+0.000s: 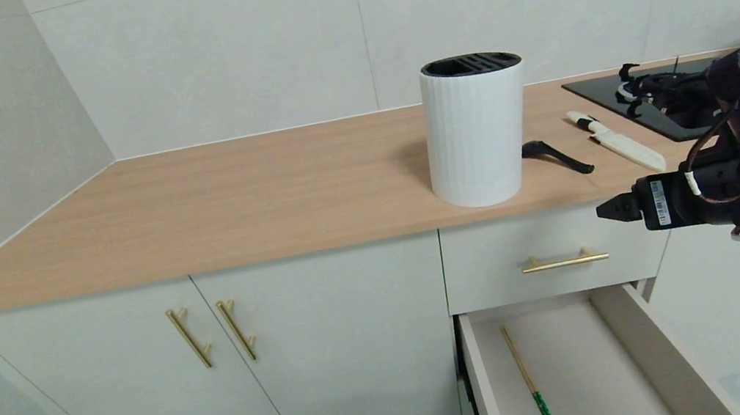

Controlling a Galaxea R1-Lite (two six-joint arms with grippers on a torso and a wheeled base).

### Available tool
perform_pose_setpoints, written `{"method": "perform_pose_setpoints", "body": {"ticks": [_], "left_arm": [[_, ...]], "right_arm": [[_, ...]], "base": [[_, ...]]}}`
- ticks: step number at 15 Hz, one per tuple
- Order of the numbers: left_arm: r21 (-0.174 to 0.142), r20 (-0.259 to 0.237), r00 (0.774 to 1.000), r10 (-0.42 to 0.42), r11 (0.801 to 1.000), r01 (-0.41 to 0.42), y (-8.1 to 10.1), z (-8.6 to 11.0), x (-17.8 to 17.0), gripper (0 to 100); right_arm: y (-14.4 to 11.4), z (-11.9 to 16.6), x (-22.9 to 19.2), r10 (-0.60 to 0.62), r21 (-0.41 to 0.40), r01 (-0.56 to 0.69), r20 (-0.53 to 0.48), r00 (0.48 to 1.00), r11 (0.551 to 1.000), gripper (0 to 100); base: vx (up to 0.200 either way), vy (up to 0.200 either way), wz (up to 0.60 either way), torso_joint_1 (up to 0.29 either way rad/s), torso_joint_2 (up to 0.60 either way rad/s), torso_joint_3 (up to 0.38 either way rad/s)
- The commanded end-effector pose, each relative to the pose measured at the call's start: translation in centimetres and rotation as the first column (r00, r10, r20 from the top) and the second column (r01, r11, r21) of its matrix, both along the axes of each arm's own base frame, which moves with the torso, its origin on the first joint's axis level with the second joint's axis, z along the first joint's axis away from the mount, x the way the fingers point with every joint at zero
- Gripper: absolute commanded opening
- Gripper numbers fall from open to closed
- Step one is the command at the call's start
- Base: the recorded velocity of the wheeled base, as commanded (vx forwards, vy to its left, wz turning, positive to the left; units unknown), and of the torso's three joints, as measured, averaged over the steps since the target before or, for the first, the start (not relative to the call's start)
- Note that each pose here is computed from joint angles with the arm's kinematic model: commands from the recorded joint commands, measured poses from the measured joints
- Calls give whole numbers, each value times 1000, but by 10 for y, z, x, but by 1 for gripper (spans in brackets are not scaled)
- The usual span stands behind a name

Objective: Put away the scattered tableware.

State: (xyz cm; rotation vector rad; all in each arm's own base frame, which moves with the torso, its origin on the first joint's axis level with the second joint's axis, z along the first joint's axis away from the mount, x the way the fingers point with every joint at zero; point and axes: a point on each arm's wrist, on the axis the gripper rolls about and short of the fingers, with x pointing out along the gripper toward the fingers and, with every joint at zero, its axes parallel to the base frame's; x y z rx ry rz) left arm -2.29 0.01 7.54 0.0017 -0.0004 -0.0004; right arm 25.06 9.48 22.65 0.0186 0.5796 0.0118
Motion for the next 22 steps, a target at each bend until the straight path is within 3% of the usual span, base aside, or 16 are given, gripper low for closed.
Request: {"method": "perform_pose_setpoints", "body": {"ticks": [1, 9, 15, 17, 20, 22], "left_arm": [[0, 0, 1000, 0, 1000, 0, 0, 0, 0, 100], [0, 0, 1000, 0, 1000, 0, 0, 0, 0, 100], [0, 0, 1000, 0, 1000, 0, 0, 0, 0, 100], [0, 0, 1000, 0, 1000, 0, 0, 0, 0, 100], [0, 0, 1000, 0, 1000, 0, 0, 0, 0, 100], [0, 0, 1000, 0, 1000, 0, 0, 0, 0, 100]], "right_arm": [[-1, -6, 5, -10, -7, 10, -19, 1000, 1000, 100], [-1, -14, 15, -22, -15, 21, -36, 999, 1000, 100], [-7, -17, 37, 9, -30, -8, 9, 1000, 1000, 100], [-10, -6, 63, 104, 35, -106, 39, 994, 994, 100], [-13, -2, 92, 125, 6, -125, 70, 990, 992, 100], [-18, -15, 116, 130, 4, -130, 54, 990, 991, 100]], "base": [[0, 0, 0, 207, -496, -290], [0, 0, 0, 218, -497, -279], [0, 0, 0, 36, -78, -44], [0, 0, 0, 0, 0, 0], [0, 0, 0, 0, 0, 0], [0, 0, 0, 0, 0, 0]]}}
